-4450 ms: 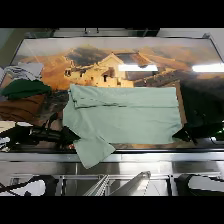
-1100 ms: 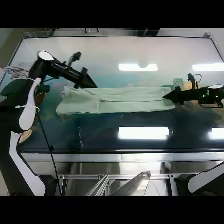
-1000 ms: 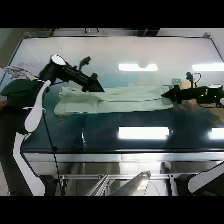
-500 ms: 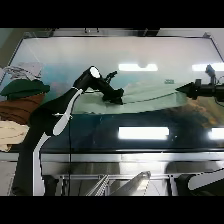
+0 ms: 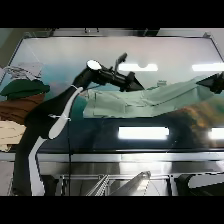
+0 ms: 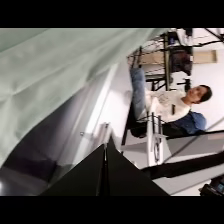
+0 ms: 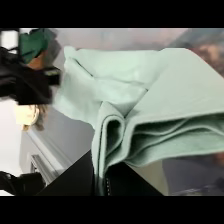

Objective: Fold the shirts.

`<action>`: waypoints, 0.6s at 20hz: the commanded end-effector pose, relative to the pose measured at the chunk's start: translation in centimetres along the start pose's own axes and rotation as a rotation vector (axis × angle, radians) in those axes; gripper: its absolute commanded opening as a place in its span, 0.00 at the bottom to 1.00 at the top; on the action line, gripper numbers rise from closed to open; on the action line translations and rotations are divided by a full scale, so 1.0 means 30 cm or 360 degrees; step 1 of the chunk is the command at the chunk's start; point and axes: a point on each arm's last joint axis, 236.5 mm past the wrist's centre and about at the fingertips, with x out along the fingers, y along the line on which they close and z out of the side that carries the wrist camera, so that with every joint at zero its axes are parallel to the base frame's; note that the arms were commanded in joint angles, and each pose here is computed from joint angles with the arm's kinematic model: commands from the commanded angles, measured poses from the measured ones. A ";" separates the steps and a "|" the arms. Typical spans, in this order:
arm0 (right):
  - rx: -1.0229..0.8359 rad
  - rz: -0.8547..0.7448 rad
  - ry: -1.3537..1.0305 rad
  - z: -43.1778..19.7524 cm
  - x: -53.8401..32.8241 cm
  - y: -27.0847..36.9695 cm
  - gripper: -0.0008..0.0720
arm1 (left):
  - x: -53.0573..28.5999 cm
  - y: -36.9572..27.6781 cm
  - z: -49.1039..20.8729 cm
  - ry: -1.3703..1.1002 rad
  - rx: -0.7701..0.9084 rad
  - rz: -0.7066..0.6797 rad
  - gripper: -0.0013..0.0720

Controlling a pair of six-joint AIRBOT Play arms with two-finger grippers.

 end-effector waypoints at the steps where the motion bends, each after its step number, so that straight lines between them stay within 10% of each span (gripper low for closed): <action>1: -0.0048 -0.0073 0.0055 0.009 0.065 0.140 0.04 | -0.238 -0.280 0.013 -0.0030 0.0245 -0.0230 0.03; 10: -0.0424 0.0002 0.0397 -0.270 1.034 0.649 0.04 | -0.681 -0.490 -0.107 -0.0195 0.0493 -0.0145 0.04; 11: -0.0430 0.0002 0.0421 -0.321 1.130 0.649 0.11 | -0.700 -0.482 -0.127 -0.0213 0.0481 -0.0140 0.04; 12: -0.0407 0.0022 0.0444 -0.375 1.218 0.652 0.48 | -0.717 -0.474 -0.149 -0.0228 0.0464 -0.0138 0.04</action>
